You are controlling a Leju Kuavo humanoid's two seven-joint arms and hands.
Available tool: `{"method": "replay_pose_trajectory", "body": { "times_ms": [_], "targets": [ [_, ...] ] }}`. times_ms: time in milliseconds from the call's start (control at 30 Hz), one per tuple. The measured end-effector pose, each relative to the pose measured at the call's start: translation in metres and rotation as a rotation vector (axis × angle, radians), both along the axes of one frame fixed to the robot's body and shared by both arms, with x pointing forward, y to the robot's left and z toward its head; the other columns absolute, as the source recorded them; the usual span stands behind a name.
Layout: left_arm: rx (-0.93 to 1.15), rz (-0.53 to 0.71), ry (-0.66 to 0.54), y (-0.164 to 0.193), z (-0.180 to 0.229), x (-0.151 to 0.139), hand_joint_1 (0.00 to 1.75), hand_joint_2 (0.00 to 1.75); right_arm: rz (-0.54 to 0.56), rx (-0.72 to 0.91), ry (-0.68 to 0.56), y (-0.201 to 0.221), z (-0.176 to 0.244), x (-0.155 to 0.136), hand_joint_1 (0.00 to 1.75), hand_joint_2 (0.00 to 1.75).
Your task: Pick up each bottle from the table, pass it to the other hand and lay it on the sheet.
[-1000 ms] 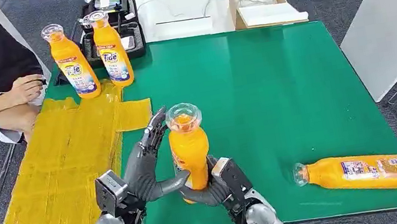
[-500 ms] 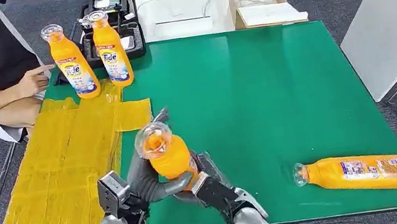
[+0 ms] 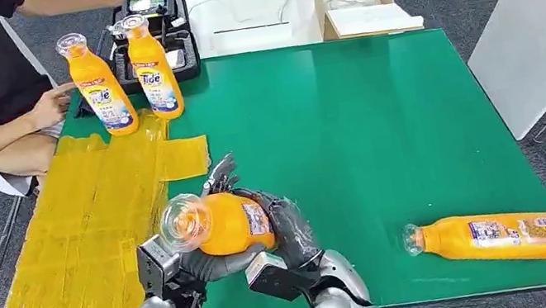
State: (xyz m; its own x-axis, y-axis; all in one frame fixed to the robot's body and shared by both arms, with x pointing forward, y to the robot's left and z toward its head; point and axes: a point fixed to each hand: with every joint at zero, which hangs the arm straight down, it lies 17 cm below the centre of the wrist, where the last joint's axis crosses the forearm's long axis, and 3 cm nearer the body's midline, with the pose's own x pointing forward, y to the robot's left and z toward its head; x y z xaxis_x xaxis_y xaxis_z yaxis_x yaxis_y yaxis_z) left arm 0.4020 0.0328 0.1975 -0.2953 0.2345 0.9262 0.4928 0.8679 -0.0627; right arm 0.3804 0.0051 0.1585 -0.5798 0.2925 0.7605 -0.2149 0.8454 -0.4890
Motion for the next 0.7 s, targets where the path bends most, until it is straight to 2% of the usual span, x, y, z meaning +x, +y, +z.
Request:
{"method": "replay_pose_trajectory", "body": {
  "times_ms": [467,500,700],
  "targets": [
    [-0.034,0.026,-0.001,0.008,0.003,0.005,0.66,1.75,0.004,-0.022,-0.010,0.002,0.002,0.002,1.75,1.75],
    [-0.035,0.027,-0.001,0.008,0.003,0.005,1.75,1.75,0.004,-0.022,-0.010,0.002,0.002,0.002,1.75,1.75],
    [-0.057,0.043,0.005,0.013,0.005,0.008,1.75,1.75,0.008,-0.024,-0.011,0.004,0.002,0.001,1.75,1.75]
  ]
}}
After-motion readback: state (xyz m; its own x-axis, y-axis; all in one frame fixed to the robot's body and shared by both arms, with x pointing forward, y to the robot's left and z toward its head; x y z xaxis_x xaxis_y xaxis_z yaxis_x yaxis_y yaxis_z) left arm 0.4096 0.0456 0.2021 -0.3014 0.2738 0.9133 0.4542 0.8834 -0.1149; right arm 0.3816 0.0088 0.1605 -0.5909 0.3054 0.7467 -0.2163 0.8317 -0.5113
